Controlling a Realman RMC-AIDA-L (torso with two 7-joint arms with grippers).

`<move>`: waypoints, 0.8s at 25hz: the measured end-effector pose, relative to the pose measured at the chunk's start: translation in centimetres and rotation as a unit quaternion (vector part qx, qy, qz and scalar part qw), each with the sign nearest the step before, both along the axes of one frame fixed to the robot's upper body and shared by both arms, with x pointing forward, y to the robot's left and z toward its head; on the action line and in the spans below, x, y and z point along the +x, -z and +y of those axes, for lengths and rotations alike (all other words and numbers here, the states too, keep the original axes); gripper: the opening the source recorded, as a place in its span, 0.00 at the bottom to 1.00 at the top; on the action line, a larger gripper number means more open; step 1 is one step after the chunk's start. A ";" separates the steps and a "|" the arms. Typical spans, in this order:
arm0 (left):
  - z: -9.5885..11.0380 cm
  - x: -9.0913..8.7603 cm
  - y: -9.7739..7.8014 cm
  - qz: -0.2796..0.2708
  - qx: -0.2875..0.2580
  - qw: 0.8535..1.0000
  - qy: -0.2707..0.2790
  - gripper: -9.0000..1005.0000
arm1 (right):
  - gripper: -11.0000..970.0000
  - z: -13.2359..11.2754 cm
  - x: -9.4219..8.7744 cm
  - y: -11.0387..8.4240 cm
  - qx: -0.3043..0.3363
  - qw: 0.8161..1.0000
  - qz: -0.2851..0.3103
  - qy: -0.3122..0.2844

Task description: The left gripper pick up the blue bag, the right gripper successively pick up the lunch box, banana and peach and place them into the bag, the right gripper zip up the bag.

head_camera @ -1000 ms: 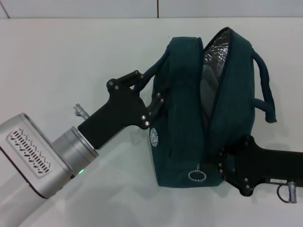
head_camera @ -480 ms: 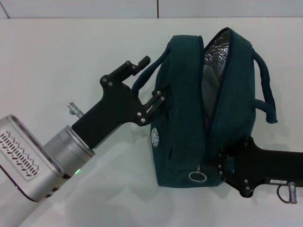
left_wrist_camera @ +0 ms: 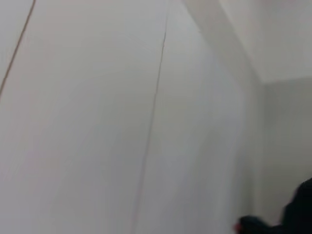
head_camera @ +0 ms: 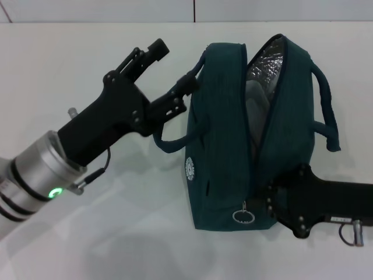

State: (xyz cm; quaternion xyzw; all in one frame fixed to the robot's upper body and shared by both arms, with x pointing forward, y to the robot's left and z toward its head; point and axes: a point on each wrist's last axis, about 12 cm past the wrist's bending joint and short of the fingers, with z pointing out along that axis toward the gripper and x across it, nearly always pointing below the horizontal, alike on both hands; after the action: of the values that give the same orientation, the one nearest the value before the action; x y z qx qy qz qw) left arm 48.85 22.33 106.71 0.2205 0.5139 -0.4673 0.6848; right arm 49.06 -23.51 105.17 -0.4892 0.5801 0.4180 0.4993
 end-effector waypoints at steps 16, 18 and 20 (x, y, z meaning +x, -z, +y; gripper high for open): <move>3.2 -5.4 2.1 -0.069 0.107 0.991 0.031 0.89 | 0.05 1.6 3.4 -3.6 0.082 0.994 -0.062 0.029; 3.6 -6.0 2.5 -0.062 0.119 0.990 0.032 0.88 | 0.05 1.8 3.7 -3.9 0.080 0.995 -0.064 0.019; 3.9 -6.3 2.8 -0.056 0.127 0.990 0.026 0.88 | 0.05 1.9 3.8 -4.1 0.080 0.995 -0.065 0.011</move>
State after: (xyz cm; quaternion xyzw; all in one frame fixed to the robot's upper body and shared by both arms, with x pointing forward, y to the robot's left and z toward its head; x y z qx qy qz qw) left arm 42.54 26.26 103.95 0.3454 0.5239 -0.4026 0.6664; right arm 52.82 -21.58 109.26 -0.4679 0.5162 0.4248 0.5780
